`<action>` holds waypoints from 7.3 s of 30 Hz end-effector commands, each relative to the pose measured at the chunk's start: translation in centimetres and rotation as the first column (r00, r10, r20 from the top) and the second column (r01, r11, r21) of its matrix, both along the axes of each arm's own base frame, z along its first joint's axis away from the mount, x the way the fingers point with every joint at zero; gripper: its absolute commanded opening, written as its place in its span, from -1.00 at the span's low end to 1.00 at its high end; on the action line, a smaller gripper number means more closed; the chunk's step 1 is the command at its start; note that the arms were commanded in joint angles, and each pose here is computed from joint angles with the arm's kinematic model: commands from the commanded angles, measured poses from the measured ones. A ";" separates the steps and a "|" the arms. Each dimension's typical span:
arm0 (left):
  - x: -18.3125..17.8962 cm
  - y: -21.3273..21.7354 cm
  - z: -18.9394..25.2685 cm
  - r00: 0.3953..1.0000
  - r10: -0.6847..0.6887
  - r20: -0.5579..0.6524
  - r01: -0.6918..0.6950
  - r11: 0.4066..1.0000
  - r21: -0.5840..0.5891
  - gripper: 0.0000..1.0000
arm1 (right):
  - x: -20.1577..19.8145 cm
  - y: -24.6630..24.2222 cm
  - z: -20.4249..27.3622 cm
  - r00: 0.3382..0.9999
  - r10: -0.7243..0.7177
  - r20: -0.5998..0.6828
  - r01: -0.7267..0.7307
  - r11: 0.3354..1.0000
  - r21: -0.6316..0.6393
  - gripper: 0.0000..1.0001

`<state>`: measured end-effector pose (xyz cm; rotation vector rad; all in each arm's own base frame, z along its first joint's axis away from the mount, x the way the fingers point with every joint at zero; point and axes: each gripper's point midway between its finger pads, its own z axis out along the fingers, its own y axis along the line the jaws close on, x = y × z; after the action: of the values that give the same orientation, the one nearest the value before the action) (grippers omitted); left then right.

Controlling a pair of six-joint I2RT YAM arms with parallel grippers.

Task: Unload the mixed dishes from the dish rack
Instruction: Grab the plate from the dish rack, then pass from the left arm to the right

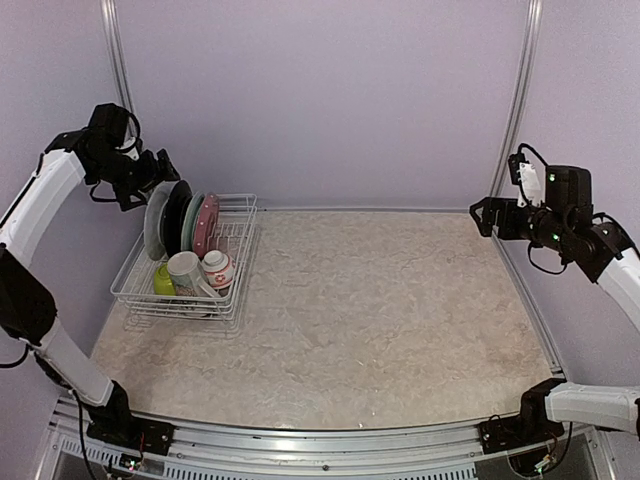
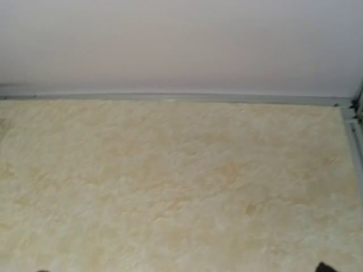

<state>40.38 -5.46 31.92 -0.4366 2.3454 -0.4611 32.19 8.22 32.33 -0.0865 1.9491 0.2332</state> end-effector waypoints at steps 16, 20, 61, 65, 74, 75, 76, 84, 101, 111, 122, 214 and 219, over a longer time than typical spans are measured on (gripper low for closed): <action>7.4 4.5 -2.6 0.997 -0.052 -0.049 0.056 0.994 0.098 0.95 | 0.8 -3.3 -6.6 0.941 -0.201 -0.273 0.167 0.976 -0.141 0.99; 8.1 4.2 -4.2 0.994 -0.071 -0.079 0.078 0.993 0.091 0.78 | 1.3 -3.2 -6.7 0.931 -0.209 -0.300 0.168 0.973 -0.155 0.99; 10.6 3.2 -14.2 0.956 -0.160 -0.247 0.177 0.983 0.048 -0.30 | 1.2 3.3 -5.7 0.957 0.127 -0.262 -0.118 0.992 0.051 1.00; 10.6 3.2 -14.2 0.956 -0.156 -0.249 0.174 0.983 0.053 -0.47 | 1.3 3.5 -5.8 0.956 0.131 -0.264 -0.120 0.991 0.059 1.00; 10.4 3.0 -12.8 0.963 -0.154 -0.222 0.180 0.979 0.099 -0.74 | 1.4 3.7 -6.1 0.955 0.130 -0.265 -0.118 0.991 0.062 1.00; 10.4 3.0 -12.7 0.964 -0.151 -0.219 0.177 0.978 0.108 -0.78 | 1.5 3.7 -6.0 0.956 0.130 -0.264 -0.118 0.991 0.062 0.99; 10.3 3.1 -12.5 0.965 -0.149 -0.217 0.177 0.977 0.117 -0.82 | 1.5 3.7 -6.0 0.956 0.129 -0.264 -0.117 0.991 0.062 1.00; 9.9 3.1 -10.8 0.973 -0.136 -0.187 0.169 0.970 0.175 -1.00 | 1.6 3.8 -6.2 0.955 0.130 -0.266 -0.117 0.991 0.066 0.99; 8.9 3.6 -6.8 0.988 -0.124 -0.097 0.138 0.977 0.160 -1.00 | 2.2 4.1 -6.4 0.954 0.129 -0.271 -0.115 0.991 0.066 0.99; 8.0 4.4 -4.1 0.987 -0.160 -0.003 0.158 0.973 0.170 -1.00 | 3.0 4.8 -6.3 0.952 0.137 -0.274 -0.123 0.990 0.070 1.00; 7.0 3.8 -1.3 0.989 -0.131 0.062 0.113 0.965 0.237 -1.00 | 3.0 5.2 -6.3 0.952 0.141 -0.273 -0.126 0.990 0.071 0.99; -11.5 -38.4 -13.4 0.435 -0.893 -0.111 0.271 0.013 0.962 -1.00 | 5.3 27.4 -17.3 0.621 0.610 -0.492 -0.154 0.710 0.687 -0.56; -11.6 -38.1 -12.9 0.452 -0.886 -0.101 0.293 0.041 0.955 -0.52 | 6.0 26.8 -15.9 0.645 0.617 -0.451 -0.141 0.676 0.723 -1.00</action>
<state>27.99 -42.16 13.13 1.4377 1.6651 0.4640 37.66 34.09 13.47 0.1364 2.5588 1.3326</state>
